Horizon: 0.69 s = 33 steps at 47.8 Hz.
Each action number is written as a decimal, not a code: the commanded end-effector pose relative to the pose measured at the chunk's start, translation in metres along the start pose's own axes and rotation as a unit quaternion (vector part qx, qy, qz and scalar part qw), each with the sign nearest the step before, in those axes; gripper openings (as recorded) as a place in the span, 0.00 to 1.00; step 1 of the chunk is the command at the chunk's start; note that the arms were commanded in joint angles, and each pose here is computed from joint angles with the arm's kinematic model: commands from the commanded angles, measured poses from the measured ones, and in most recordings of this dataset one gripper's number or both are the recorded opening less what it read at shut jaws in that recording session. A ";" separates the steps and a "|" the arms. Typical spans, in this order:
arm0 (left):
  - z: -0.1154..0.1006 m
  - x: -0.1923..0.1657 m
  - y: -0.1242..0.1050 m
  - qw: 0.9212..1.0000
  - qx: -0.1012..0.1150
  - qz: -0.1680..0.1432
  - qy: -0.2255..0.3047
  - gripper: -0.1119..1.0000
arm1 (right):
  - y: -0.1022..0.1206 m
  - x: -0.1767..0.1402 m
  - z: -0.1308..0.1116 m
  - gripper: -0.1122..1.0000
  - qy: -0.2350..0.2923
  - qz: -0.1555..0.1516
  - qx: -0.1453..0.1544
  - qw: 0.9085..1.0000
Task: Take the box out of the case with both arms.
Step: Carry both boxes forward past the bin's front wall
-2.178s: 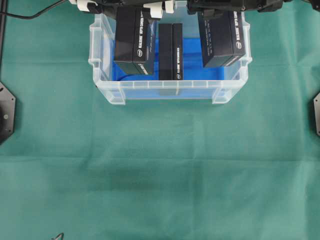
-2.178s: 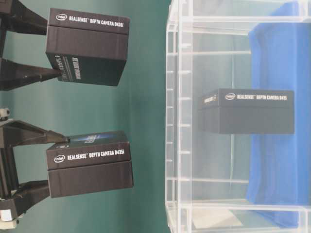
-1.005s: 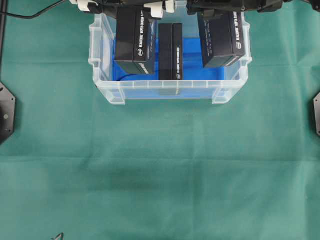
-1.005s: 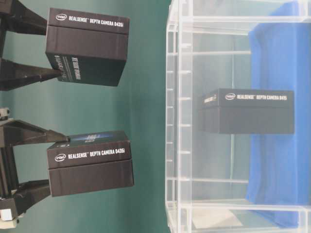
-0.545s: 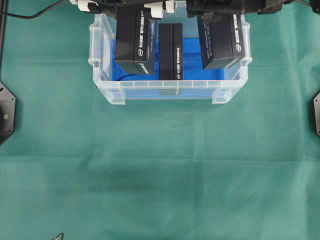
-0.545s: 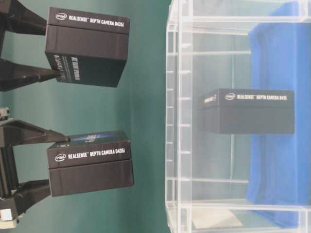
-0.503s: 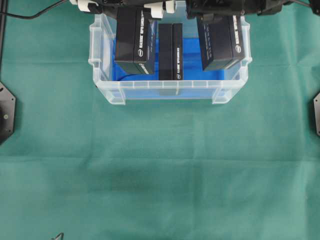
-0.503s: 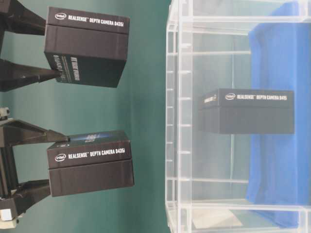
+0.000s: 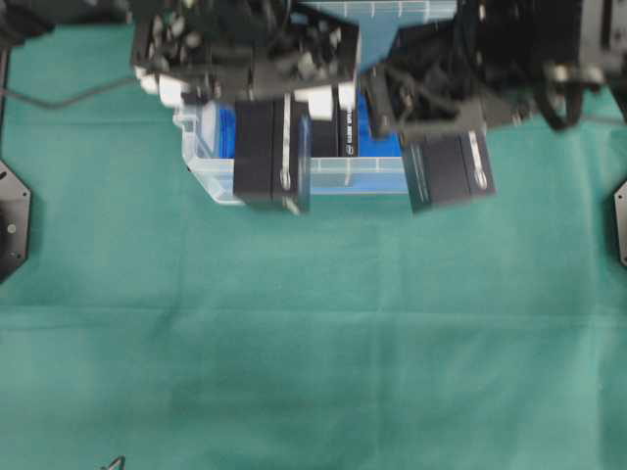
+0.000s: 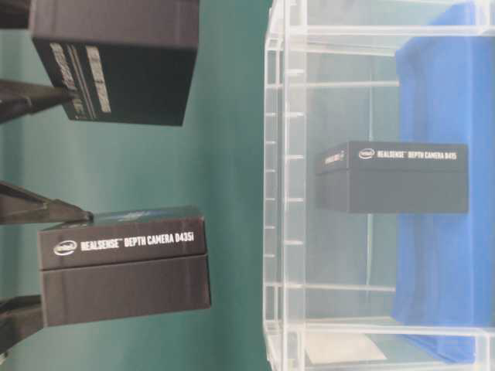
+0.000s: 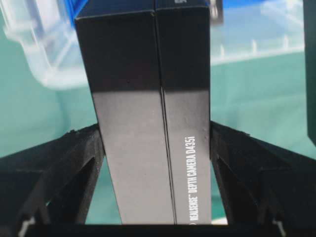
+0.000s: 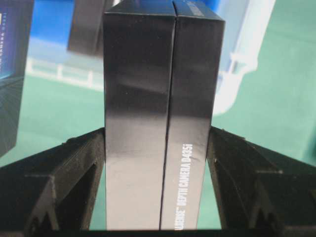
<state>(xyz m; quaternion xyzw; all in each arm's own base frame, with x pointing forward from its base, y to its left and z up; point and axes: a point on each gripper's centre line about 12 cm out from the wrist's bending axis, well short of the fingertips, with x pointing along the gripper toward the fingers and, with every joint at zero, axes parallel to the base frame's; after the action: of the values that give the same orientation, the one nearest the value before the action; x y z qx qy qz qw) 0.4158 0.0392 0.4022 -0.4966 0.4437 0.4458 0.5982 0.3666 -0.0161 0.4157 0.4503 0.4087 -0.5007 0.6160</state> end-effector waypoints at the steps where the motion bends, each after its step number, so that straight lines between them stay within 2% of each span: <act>1: -0.017 -0.024 0.004 1.000 -0.001 -0.030 -0.002 0.68 | -0.003 -0.021 -0.013 0.70 0.000 0.029 0.003 1.000; 15: -0.079 -0.025 -0.001 0.999 -0.017 -0.027 0.018 0.68 | 0.000 -0.033 -0.070 0.70 0.011 0.043 0.003 0.999; 21: -0.105 -0.026 0.000 0.999 -0.024 -0.026 0.027 0.68 | -0.002 -0.038 -0.090 0.70 0.017 0.049 0.013 0.999; 27: -0.124 -0.027 0.002 0.999 -0.028 -0.024 0.032 0.68 | -0.003 -0.042 -0.105 0.70 0.022 0.053 0.020 0.998; 33: -0.133 -0.027 0.002 0.999 -0.029 -0.023 0.034 0.68 | -0.002 -0.044 -0.117 0.70 0.026 0.054 0.025 0.998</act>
<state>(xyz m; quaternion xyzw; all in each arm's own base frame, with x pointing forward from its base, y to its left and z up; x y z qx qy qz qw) 0.4065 -0.0935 0.3937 -0.5250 0.4514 0.4429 0.5696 0.3551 0.1033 0.4128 0.4837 0.3985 -0.4779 0.6155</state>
